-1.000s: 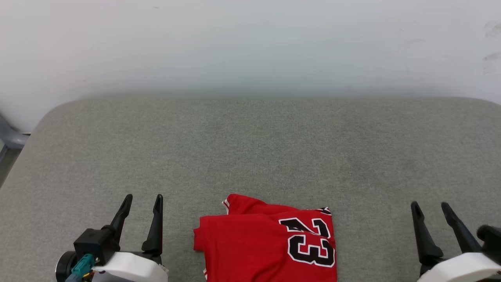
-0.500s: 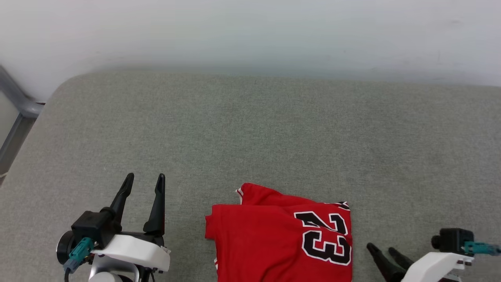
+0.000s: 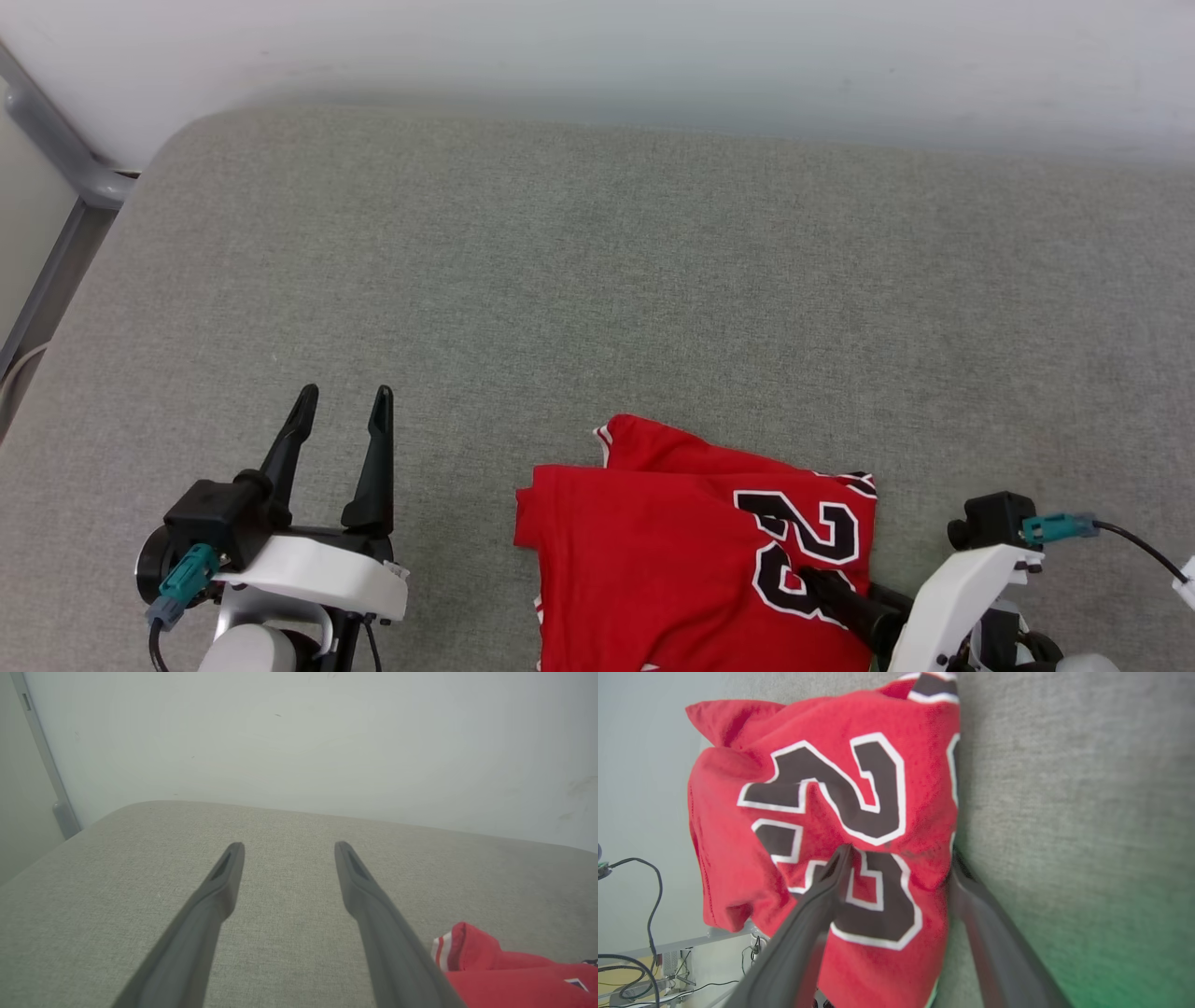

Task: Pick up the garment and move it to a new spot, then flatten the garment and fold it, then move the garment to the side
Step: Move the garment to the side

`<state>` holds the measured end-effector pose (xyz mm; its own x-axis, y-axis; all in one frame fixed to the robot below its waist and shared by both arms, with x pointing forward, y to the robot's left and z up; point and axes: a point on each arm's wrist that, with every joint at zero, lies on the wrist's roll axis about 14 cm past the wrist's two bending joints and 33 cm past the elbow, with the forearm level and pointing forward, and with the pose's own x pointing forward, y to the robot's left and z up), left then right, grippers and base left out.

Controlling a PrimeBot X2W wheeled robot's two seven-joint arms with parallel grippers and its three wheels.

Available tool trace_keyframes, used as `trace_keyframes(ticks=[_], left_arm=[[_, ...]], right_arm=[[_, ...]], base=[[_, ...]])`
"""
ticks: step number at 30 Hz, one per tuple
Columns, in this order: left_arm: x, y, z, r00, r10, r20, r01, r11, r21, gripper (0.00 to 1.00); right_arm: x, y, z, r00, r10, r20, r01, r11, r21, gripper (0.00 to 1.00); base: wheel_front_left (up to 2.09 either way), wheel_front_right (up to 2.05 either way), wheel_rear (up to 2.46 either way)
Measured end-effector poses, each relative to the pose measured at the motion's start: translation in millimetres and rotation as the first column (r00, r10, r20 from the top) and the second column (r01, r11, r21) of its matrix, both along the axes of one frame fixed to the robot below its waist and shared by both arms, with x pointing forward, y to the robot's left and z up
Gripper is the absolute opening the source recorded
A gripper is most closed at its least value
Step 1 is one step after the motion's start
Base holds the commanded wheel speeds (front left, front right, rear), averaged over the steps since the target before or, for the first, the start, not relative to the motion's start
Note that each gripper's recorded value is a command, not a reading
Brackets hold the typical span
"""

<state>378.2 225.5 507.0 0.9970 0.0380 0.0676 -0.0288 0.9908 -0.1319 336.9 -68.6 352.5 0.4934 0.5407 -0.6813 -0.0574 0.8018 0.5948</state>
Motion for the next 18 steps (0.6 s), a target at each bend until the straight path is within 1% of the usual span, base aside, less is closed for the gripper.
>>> trace_keyframes(ticks=[1, 2, 4, 7, 10, 15, 18], left_arm=[[1, 0, 0, 1.0, 0.001, 0.0, -0.001, 1.0, -0.001, 1.0], [1, 1, -1, 1.0, 0.004, -0.001, -0.004, 1.0, 0.0, 1.0], [1, 1, -2, 1.0, 0.005, -0.004, -0.005, 1.0, 0.001, 1.0], [2, 0, -1, 1.0, 0.004, -0.001, -0.004, 1.0, -0.003, 1.0], [2, -1, 1, 1.0, 0.002, 0.007, -0.002, 1.0, -0.003, 1.0], [2, -9, 2, 1.0, -0.018, 0.012, 0.018, 1.0, -0.006, 1.0], [6, -19, 7, 0.998, -0.047, 0.032, 0.047, 0.999, -0.005, 1.0]], right_arm=[[0, 2, -2, 1.0, 0.009, -0.012, -0.009, 1.0, 0.0, 1.0], [0, 3, -3, 1.0, 0.016, -0.02, -0.016, 1.0, 0.002, 0.61], [1, 4, -4, 0.999, 0.018, -0.026, -0.018, 1.0, 0.008, 0.0], [2, 8, 0, 0.999, 0.029, -0.015, -0.029, 1.0, 0.012, 0.0], [5, 7, 9, 0.999, 0.041, 0.031, -0.041, 0.999, -0.001, 0.0], [12, -6, 25, 0.987, 0.079, 0.137, -0.066, 0.994, -0.092, 0.0], [16, -27, 34, 0.979, 0.074, 0.189, -0.044, 0.986, -0.158, 0.0]], base=[[0.0, 0.0, 0.0], [0.0, 0.0, 0.0], [0.0, 0.0, 0.0], [0.0, 0.0, 0.0], [0.0, 0.0, 0.0], [0.0, 0.0, 0.0], [0.0, 0.0, 0.0]])
